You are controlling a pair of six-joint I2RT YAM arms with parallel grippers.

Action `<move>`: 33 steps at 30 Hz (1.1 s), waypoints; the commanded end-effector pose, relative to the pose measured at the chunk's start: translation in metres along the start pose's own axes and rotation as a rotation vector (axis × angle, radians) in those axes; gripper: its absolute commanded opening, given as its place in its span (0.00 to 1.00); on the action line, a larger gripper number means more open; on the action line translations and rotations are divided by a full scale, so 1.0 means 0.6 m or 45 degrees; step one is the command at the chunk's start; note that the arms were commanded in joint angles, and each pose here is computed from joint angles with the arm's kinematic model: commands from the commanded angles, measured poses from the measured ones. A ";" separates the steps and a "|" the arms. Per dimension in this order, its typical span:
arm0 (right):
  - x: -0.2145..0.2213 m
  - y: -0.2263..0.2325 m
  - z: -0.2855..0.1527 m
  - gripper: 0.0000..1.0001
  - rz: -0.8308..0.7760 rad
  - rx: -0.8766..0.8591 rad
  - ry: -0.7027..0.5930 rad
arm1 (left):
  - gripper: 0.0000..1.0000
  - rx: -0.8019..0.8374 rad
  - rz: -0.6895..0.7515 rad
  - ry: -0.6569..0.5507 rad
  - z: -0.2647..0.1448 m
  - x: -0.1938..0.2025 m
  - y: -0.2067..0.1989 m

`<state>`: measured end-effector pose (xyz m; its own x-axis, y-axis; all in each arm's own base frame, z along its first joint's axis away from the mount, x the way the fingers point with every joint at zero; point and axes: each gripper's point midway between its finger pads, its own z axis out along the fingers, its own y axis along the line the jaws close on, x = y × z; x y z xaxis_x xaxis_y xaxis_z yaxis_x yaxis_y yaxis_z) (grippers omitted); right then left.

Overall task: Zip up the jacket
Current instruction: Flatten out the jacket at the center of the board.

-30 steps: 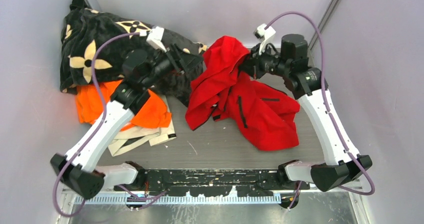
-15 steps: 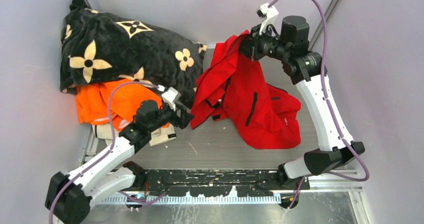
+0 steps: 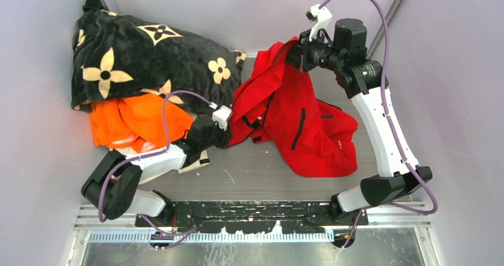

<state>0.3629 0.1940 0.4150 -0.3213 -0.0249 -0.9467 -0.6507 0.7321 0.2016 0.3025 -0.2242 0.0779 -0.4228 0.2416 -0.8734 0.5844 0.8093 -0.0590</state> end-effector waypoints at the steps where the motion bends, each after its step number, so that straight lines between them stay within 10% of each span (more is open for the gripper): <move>1: -0.064 -0.008 -0.054 0.01 -0.193 0.117 -0.109 | 0.00 -0.046 0.008 -0.315 -0.039 -0.187 0.004; 8: -0.145 -0.018 -0.156 0.01 -0.475 0.353 -0.169 | 0.00 -0.139 -0.130 -0.744 -0.323 -0.423 0.011; 17: -0.265 0.048 -0.341 0.01 -0.617 0.533 -0.516 | 0.00 0.247 -0.063 -1.290 -0.631 -0.650 -0.087; 33: -0.277 0.068 -0.450 0.01 -0.651 0.691 -0.636 | 0.00 0.395 -0.045 -1.406 -0.705 -0.704 -0.121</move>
<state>0.1849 0.0524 0.6376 0.3209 -0.2107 -0.9234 -0.2540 0.9201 -0.2982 0.1609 -0.1648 0.6253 0.2538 -0.4433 -0.8597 0.7726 0.6276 -0.0956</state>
